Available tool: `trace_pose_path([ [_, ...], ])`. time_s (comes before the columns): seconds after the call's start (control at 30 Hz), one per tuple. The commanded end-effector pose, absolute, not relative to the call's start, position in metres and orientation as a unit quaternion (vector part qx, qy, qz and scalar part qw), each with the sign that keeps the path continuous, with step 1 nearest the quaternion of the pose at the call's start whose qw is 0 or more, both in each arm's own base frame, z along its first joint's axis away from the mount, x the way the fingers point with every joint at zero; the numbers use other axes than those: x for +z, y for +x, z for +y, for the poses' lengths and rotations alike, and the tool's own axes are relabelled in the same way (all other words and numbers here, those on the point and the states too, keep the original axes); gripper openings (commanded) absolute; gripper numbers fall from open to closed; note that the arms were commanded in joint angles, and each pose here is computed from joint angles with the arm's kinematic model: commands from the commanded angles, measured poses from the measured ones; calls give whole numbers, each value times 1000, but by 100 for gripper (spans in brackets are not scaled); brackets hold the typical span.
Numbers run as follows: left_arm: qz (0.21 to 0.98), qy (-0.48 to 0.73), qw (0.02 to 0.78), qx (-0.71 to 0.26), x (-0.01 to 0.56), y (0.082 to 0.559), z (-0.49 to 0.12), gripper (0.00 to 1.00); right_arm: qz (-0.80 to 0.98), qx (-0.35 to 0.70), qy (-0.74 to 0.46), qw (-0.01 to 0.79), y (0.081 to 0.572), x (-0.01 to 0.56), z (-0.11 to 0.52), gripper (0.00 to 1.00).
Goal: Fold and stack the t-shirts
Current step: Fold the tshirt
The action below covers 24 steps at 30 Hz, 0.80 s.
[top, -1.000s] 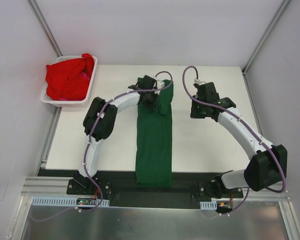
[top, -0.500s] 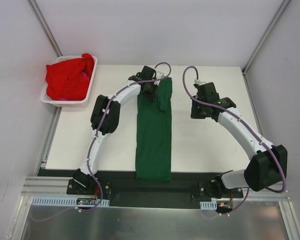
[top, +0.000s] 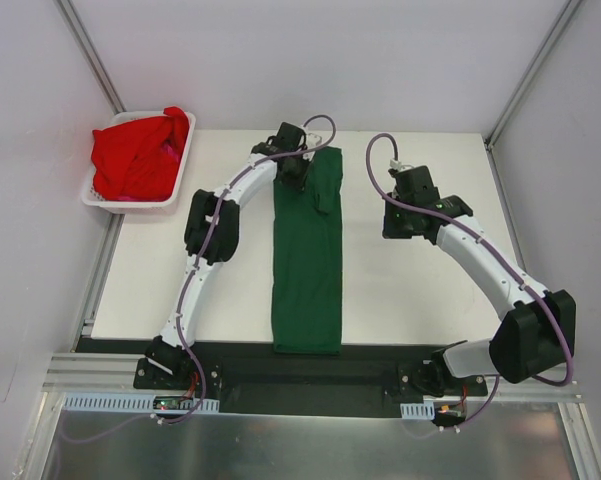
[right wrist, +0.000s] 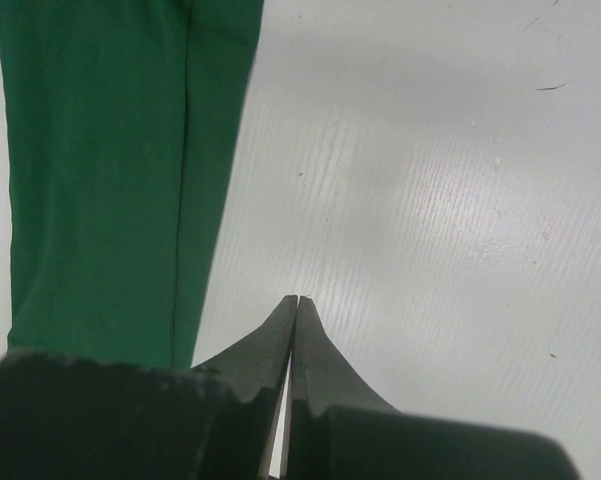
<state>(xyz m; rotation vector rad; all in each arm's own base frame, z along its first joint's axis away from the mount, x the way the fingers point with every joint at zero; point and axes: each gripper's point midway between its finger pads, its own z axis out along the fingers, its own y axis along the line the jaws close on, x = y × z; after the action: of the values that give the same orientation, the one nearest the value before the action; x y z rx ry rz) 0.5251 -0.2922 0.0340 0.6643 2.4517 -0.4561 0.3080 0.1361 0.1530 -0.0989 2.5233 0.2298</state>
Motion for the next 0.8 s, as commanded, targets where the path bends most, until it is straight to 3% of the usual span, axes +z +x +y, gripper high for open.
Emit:
trace_pose_path([
  [0.0, 904, 248, 311, -154, 60, 546, -279, 0, 931, 107, -21, 347, 312, 188, 138, 1],
  [0.2, 876, 258, 354, -202, 128, 539, -294, 0, 870, 150, 8, 470, 320, 300, 136, 1],
  [0.23, 871, 262, 358, -213, 139, 534, -298, 0, 846, 166, 11, 506, 319, 342, 136, 1],
  [0.33, 854, 273, 378, -232, 176, 509, -312, 0, 800, 197, 37, 566, 300, 418, 125, 1],
  [0.43, 836, 274, 403, -250, 210, 477, -323, 6, 739, 243, 60, 625, 264, 489, 111, 1],
  [0.63, 824, 232, 416, -306, 246, 407, -316, 11, 661, 308, 86, 679, 198, 554, 88, 1],
  [0.77, 831, 227, 415, -293, 236, 370, -301, 29, 644, 338, 76, 683, 180, 560, 90, 1],
])
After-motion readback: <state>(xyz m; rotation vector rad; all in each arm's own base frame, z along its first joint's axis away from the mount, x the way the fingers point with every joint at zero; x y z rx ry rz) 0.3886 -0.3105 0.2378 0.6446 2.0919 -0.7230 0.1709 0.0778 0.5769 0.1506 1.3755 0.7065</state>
